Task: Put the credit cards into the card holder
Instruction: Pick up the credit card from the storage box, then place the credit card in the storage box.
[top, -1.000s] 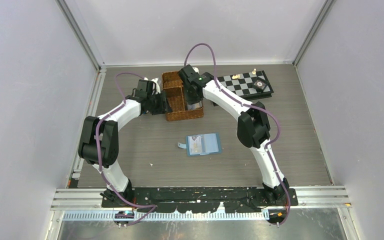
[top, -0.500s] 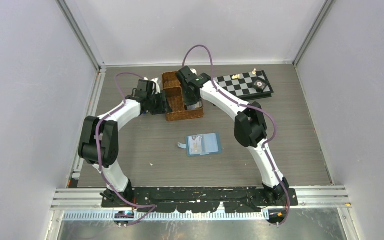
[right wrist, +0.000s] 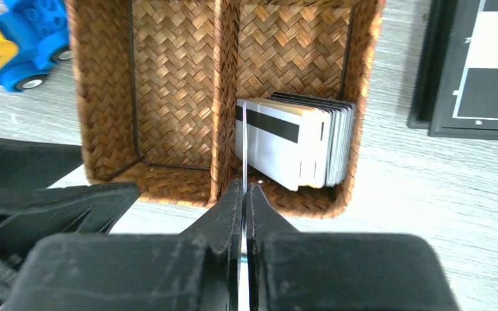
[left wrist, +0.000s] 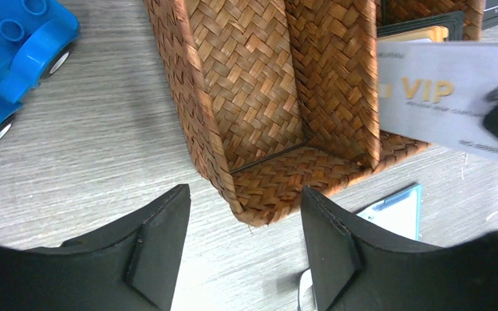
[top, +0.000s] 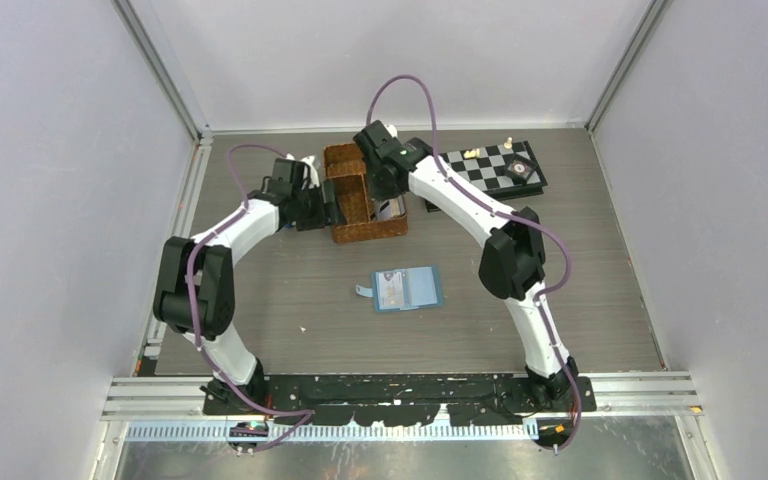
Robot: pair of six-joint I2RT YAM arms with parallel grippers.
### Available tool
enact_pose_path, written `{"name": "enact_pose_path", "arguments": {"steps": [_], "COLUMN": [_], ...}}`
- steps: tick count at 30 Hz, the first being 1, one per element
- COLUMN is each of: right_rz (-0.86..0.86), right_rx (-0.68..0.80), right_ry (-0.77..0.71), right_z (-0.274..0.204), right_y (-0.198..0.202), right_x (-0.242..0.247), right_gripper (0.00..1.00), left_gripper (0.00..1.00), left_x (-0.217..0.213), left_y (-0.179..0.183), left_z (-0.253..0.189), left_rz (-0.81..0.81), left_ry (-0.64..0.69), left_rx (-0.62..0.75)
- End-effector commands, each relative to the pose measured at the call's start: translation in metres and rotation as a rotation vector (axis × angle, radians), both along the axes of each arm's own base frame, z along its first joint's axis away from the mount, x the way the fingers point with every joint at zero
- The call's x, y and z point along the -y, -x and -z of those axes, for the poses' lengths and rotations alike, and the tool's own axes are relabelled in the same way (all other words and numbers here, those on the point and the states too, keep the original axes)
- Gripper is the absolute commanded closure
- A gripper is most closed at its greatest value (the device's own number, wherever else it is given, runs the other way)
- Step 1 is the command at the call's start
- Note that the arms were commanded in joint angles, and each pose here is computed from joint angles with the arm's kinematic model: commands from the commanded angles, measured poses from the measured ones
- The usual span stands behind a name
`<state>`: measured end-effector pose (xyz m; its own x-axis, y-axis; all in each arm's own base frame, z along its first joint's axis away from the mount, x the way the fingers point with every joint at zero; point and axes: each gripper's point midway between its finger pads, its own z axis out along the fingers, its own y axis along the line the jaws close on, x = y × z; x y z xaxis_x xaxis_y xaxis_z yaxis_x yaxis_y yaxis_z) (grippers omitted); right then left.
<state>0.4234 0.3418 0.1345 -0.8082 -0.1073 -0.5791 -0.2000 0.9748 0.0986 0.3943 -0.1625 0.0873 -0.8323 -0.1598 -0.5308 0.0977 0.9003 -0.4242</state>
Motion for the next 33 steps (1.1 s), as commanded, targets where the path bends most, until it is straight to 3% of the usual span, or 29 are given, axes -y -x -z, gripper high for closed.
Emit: {"name": "enact_pose_path", "arguments": {"steps": [1, 11, 18, 25, 30, 33], "right_rz": [-0.006, -0.106, -0.340, -0.697, -0.863, -0.953], "right_rx": [0.141, 0.132, 0.012, -0.071, -0.144, -0.173], "right_ry": [-0.062, -0.124, -0.272, -0.446, -0.537, -0.592], "right_z": [-0.081, -0.115, -0.135, -0.154, -0.160, -0.163], "right_y": [0.001, 0.022, 0.078, 0.170, 0.225, 0.248], "right_x": [0.009, 0.014, 0.022, 0.032, 0.044, 0.047], "right_gripper": [0.99, 1.00, 1.00, 1.00, 1.00, 1.00], "left_gripper": [0.33, 0.30, 0.30, 0.30, 0.29, 0.29], "left_x": [-0.001, 0.001, 0.015, 0.039, 0.060, 0.092], "left_y": [0.000, 0.015, 0.052, 0.110, 0.145, 0.183], "left_z": [-0.042, -0.102, -0.159, -0.193, -0.204, -0.209], "left_rz": [0.016, 0.043, 0.185, 0.466, 0.660, 0.863], "left_ry": [0.003, 0.043, 0.123, 0.237, 0.375, 0.509], "left_rx": [0.094, 0.168, 0.185, 0.214, 0.268, 0.234]}}
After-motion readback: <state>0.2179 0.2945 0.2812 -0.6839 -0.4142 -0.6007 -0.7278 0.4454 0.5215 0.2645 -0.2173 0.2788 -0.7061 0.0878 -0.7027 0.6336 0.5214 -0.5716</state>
